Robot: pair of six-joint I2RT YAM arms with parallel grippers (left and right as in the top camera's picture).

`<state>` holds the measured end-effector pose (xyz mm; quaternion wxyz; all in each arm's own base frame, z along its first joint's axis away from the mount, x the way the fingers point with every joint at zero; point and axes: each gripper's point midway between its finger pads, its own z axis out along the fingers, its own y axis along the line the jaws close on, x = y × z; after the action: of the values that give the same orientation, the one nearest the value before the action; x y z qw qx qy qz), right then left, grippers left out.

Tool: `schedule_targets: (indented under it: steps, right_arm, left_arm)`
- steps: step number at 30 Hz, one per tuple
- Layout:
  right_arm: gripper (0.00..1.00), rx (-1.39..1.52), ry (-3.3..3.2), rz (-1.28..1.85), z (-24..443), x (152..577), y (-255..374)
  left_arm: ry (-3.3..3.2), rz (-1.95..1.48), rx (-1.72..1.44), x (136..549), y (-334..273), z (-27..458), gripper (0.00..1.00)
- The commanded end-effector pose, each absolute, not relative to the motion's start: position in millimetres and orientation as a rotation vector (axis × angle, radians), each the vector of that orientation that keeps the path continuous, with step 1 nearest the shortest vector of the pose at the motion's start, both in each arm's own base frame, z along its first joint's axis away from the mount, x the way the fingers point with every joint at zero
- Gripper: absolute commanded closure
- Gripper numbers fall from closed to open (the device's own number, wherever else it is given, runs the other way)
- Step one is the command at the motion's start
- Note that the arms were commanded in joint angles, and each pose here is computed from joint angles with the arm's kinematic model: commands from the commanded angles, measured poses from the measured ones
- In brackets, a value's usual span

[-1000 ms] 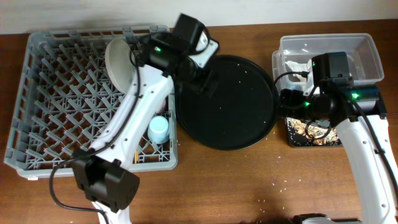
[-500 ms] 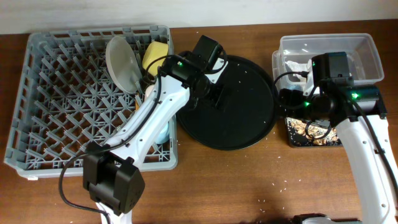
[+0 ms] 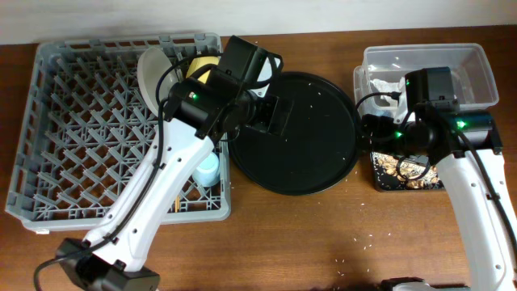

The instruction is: Sort waste into correct bins and load items into the dishwasher rack

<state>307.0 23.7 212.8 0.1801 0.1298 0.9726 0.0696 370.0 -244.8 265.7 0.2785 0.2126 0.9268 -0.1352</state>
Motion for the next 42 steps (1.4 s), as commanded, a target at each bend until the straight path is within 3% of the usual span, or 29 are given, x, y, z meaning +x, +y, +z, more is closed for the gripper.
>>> schedule_targets:
  steps: [1,20,26,33,38,42]
  right_arm:
    - [0.01,0.373,2.738,0.196,215.1,309.2,22.7]
    - [0.02,0.357,2.726,0.077,215.2,310.8,8.5]
    - [0.01,0.389,2.600,-0.086,244.4,297.6,-15.9]
    - [0.02,0.330,2.180,-0.056,294.1,296.8,-22.4]
    - [0.01,0.265,1.944,0.084,279.7,277.0,-7.5]
    - [0.02,0.179,1.856,0.206,236.6,250.2,11.4]
  left_arm:
    - [2.502,-0.354,0.553,371.2,-243.6,261.2,0.01]
    - [2.503,-0.354,0.552,371.2,-243.6,261.1,0.01]
    - [2.502,-0.354,0.552,371.3,-243.6,261.2,0.01]
    - [2.503,-0.354,0.552,371.2,-243.6,261.1,0.01]
    - [2.502,-0.354,0.552,371.3,-243.6,261.2,0.01]
    - [2.502,-0.354,0.552,371.3,-243.6,261.2,0.01]
